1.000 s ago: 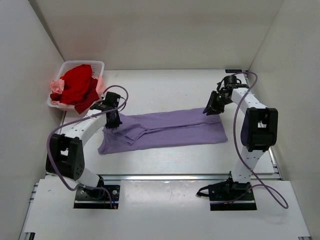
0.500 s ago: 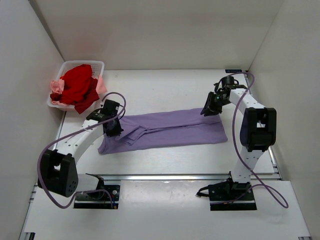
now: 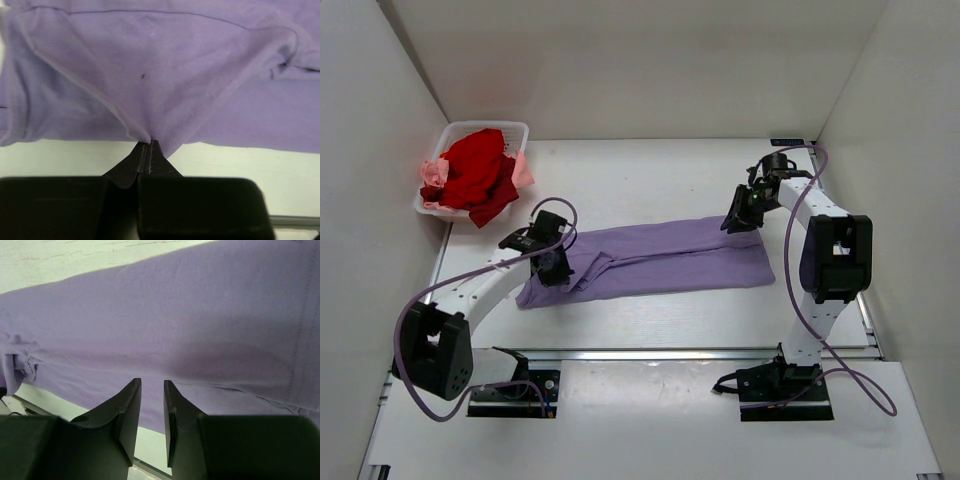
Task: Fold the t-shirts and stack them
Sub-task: Fold the other side of the tshirt into a rectangle
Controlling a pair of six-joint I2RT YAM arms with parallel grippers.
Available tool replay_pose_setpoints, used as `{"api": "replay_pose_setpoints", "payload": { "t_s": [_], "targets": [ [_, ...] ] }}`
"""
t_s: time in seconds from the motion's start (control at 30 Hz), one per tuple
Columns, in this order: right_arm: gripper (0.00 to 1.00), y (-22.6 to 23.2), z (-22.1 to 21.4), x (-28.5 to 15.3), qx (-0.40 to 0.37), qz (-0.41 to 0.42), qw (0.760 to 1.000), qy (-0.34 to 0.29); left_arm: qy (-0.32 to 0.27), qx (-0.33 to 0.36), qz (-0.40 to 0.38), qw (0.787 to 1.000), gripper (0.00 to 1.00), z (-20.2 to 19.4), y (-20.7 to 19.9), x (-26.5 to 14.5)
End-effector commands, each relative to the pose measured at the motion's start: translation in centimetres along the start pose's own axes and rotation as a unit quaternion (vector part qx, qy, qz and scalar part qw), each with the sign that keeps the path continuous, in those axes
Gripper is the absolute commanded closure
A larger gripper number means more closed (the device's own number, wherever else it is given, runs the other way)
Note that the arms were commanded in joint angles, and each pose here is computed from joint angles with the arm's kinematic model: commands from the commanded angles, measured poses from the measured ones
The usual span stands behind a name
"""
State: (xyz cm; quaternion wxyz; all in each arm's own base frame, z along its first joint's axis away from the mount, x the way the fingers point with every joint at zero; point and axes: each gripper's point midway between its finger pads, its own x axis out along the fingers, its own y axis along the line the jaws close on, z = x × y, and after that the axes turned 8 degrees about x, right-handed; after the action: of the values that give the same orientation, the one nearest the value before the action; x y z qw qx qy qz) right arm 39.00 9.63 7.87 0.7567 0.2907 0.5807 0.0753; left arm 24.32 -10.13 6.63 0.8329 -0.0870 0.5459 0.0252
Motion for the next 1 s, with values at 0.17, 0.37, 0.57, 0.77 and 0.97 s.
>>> {"api": "replay_pose_setpoints", "payload": {
  "t_s": [0.17, 0.37, 0.57, 0.77, 0.97],
  "targets": [
    [0.78, -0.2, -0.4, 0.6, -0.004, 0.002, 1.0, 0.007, -0.001, -0.01, -0.045, 0.999, 1.0, -0.6, -2.4, -0.7],
    [0.77, 0.0, -0.5, 0.4, -0.007, 0.001, 1.0, 0.007, -0.017, -0.015, -0.018, 1.0, 0.95, -0.1, -0.2, -0.8],
    [0.77, 0.0, -0.5, 0.5, -0.007, 0.0, 1.0, 0.01, -0.052, -0.013, 0.01, 0.999, 0.93, 2.9, 1.7, -1.2],
    [0.77, 0.0, -0.4, 0.8, -0.009, -0.006, 1.0, 0.014, -0.083, -0.01, 0.044, 0.996, 0.88, 6.6, 3.6, -0.6],
    [0.78, -0.1, 0.2, 1.1, -0.005, -0.015, 1.0, 0.015, -0.091, -0.004, 0.068, 0.994, 0.88, 9.4, 4.2, 1.0]
  ]
}}
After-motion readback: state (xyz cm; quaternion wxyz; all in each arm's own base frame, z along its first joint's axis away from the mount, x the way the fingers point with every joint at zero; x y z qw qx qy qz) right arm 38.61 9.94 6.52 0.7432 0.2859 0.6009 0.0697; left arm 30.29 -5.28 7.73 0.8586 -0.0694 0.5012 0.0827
